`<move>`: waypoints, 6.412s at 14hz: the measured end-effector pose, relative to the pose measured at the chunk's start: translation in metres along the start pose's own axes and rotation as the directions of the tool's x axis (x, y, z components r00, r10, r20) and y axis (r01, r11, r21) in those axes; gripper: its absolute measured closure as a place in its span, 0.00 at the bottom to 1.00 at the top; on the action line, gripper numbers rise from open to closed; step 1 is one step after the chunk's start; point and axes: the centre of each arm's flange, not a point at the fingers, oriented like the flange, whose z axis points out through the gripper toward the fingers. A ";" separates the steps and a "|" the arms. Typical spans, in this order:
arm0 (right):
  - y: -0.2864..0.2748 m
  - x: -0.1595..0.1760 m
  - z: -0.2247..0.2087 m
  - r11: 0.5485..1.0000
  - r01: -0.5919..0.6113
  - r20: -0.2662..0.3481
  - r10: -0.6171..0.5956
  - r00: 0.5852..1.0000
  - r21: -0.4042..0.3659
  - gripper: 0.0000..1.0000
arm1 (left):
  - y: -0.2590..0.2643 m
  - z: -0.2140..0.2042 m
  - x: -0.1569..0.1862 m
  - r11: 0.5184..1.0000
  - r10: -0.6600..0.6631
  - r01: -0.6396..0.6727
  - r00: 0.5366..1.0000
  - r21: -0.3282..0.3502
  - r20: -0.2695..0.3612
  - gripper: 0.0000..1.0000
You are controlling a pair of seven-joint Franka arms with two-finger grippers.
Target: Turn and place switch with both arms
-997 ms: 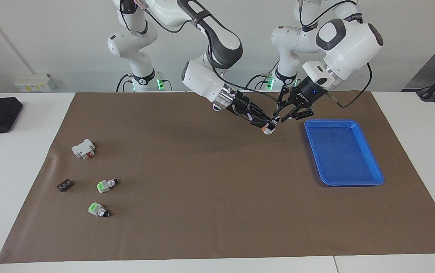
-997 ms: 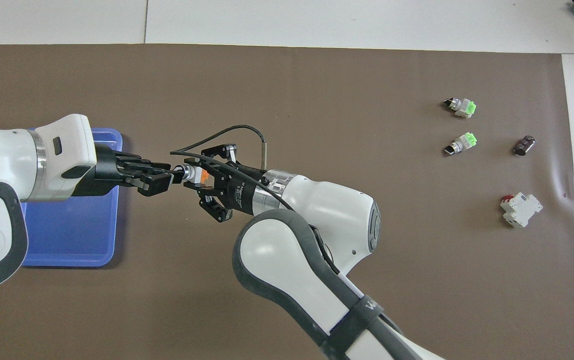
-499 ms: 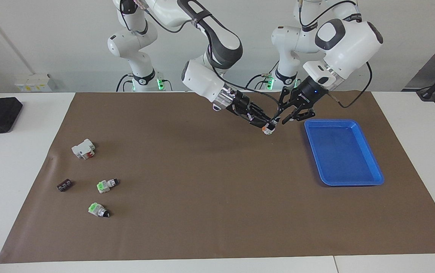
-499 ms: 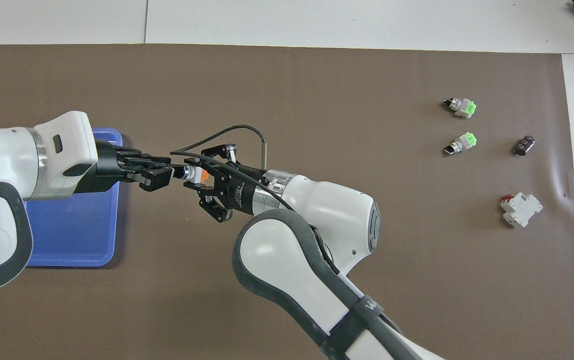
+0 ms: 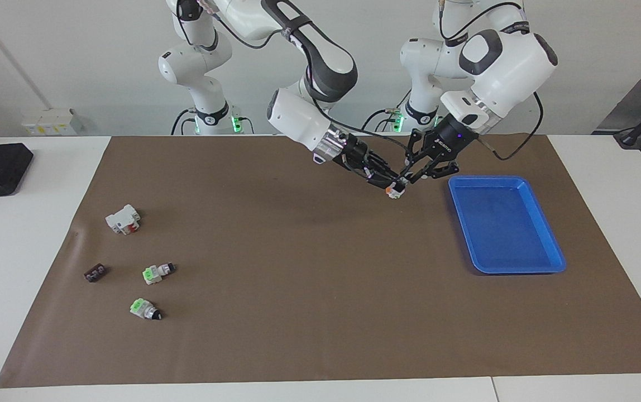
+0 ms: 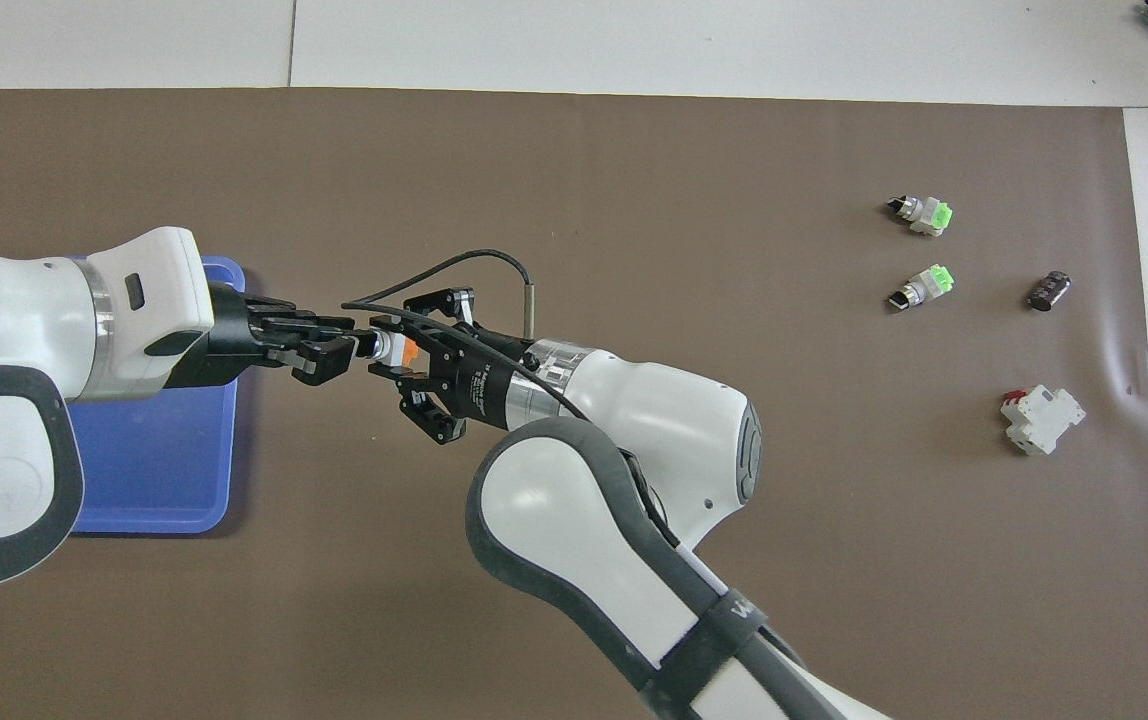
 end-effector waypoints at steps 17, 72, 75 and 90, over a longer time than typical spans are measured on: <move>0.003 0.003 0.003 1.000 -0.002 -0.004 0.002 1.000 -0.007 0.59 | -0.004 0.003 -0.003 0.937 -0.350 0.350 0.937 0.002 0.007 0.90; 0.001 0.000 0.000 1.000 0.000 0.000 0.000 1.000 -0.003 0.02 | 0.013 0.015 -0.005 -0.400 -0.916 0.915 -0.400 0.049 -0.001 0.90; 0.001 0.000 0.000 1.000 -0.001 0.000 0.001 1.000 -0.003 0.00 | 0.010 0.013 -0.005 -0.405 -0.914 0.914 -0.405 0.042 -0.003 0.90; -0.037 0.045 -0.037 0.895 0.436 -0.166 -0.445 0.880 -0.091 0.00 | -0.182 -0.074 -0.089 -0.031 -0.945 0.990 0.016 0.138 -0.327 0.90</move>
